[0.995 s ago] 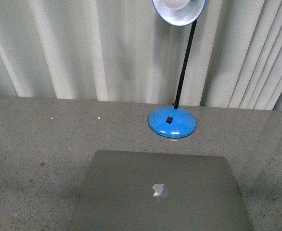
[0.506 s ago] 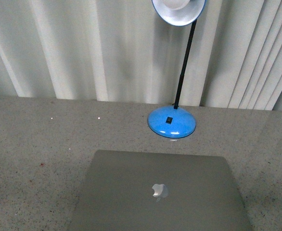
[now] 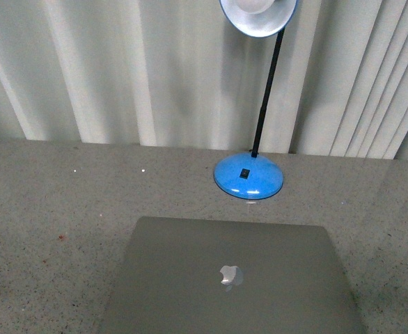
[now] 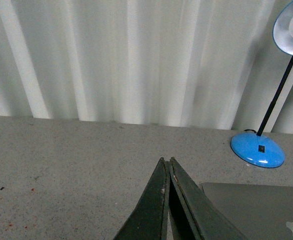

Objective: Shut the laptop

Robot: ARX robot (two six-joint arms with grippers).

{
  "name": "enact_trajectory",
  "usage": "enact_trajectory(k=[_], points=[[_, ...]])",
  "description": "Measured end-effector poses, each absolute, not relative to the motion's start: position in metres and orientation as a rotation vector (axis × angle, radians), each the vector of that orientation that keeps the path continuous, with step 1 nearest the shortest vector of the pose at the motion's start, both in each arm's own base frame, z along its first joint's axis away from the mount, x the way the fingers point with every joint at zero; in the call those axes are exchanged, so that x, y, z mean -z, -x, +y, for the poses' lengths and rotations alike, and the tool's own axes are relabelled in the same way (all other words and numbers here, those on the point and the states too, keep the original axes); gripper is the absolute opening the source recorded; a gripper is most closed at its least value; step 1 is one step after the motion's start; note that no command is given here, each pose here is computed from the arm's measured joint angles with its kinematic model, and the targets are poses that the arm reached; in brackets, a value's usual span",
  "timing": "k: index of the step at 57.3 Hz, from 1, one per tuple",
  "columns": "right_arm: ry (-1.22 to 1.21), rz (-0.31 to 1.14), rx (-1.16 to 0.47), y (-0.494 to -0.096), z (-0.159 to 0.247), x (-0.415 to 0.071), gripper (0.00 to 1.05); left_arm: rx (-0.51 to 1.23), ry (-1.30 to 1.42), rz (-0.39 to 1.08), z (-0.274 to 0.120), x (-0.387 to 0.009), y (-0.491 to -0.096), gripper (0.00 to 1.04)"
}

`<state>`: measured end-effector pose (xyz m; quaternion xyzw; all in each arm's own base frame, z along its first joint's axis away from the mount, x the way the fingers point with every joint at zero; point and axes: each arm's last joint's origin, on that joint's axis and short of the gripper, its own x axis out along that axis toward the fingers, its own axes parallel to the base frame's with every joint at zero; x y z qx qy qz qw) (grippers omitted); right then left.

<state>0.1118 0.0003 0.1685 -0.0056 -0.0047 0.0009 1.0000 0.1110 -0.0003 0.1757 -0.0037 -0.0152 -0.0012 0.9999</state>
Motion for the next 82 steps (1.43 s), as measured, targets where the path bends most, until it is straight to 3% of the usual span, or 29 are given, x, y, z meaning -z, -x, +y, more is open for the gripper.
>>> enact_trajectory(k=[35,38,66,69,82], points=[[0.011,-0.003,-0.004,-0.098,0.0,-0.165,0.03,0.002,0.007,-0.023,0.0,-0.172,-0.096,0.04],[0.011,-0.002,-0.004,-0.098,0.0,-0.165,0.09,0.002,0.007,-0.024,0.0,-0.172,-0.096,0.04],[0.011,-0.002,-0.003,-0.098,0.0,-0.165,0.97,0.003,0.007,-0.023,0.0,-0.172,-0.096,0.91],[0.01,-0.002,-0.003,-0.098,0.0,-0.165,0.98,0.003,0.007,-0.023,0.0,-0.172,-0.096,0.99],[0.01,-0.002,-0.003,-0.098,0.0,-0.165,0.97,0.002,0.004,-0.023,0.0,-0.172,-0.096,0.98]])
